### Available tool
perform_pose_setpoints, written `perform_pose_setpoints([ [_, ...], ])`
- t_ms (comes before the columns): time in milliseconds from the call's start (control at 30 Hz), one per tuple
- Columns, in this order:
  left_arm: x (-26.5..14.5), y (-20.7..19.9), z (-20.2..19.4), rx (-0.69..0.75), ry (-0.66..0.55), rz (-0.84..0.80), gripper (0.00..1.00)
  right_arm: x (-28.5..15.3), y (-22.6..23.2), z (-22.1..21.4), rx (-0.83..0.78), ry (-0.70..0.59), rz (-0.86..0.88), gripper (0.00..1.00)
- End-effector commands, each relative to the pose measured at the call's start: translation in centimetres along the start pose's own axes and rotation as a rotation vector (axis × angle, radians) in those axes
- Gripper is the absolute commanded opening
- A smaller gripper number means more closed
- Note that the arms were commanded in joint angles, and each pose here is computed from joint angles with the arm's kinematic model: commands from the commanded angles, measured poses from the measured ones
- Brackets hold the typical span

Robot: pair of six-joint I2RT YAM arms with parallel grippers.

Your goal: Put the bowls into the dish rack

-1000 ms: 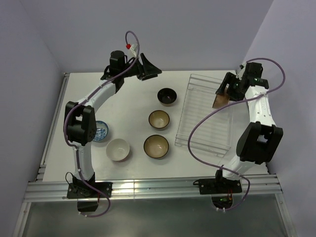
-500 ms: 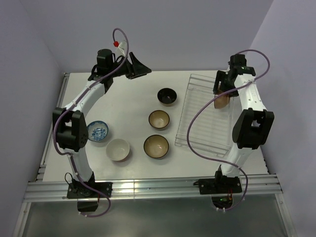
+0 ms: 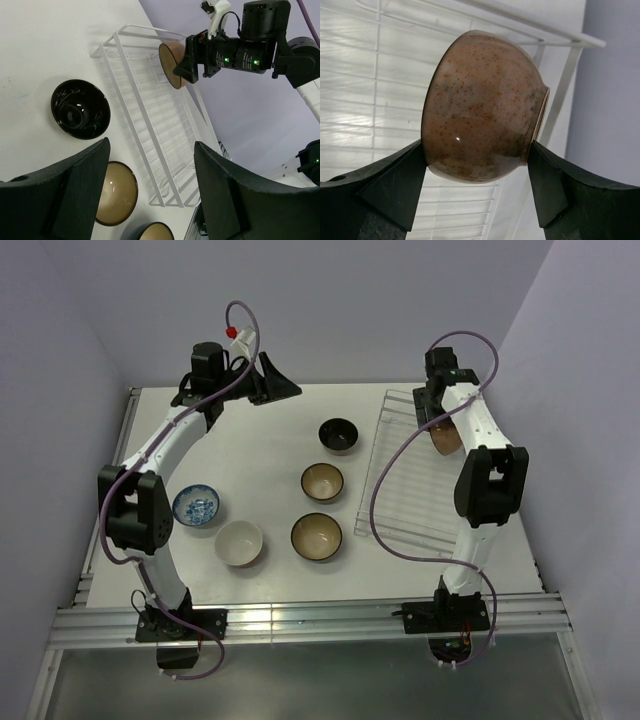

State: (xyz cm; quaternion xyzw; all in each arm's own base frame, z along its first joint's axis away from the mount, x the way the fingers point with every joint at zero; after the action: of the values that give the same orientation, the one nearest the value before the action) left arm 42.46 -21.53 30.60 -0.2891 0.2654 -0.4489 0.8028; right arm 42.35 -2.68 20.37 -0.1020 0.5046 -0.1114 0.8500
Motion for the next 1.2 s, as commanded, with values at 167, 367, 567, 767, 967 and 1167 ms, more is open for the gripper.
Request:
perform_pose_setpoints([
  [167,-2.0,-2.1,1.4,0.089,-0.058,-0.007,0.74,-0.9,-0.2,2.6,-0.137,-0.137,-0.205,0.00],
  [367,-2.4,-2.1,1.7,0.093,-0.071,0.005,0.75,-0.1,0.4,2.5,-0.180,-0.126,-0.239,0.00],
  [567,-2.8,-1.8,1.7,0.090,-0.080,0.019,0.76,1.2,1.1,1.9,-0.249,-0.108,-0.299,0.00],
  [767,-3.2,-1.4,1.8,0.088,-0.084,0.026,0.76,1.5,1.7,1.2,-0.299,-0.096,-0.342,0.00],
  [967,-3.5,-0.9,1.5,0.097,-0.082,0.049,0.76,2.9,2.1,-0.1,-0.341,-0.036,-0.347,0.06],
  [1167,-3.9,-0.5,1.3,0.094,-0.084,0.060,0.77,3.8,2.8,-0.7,-0.352,-0.011,-0.335,0.26],
])
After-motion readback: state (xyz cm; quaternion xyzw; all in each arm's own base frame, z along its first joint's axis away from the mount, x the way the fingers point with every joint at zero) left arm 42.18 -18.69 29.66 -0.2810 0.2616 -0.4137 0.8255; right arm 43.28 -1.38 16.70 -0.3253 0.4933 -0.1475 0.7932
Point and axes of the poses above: each gripper's point midway between its finger pads, its own x axis out along the fingers, its own y axis along the line the jaws close on, z = x × y, the point moved 6 cm from there along -x, back along the fingers, and after that the axes turned 2 degrees about x, right-handed, at the moved point
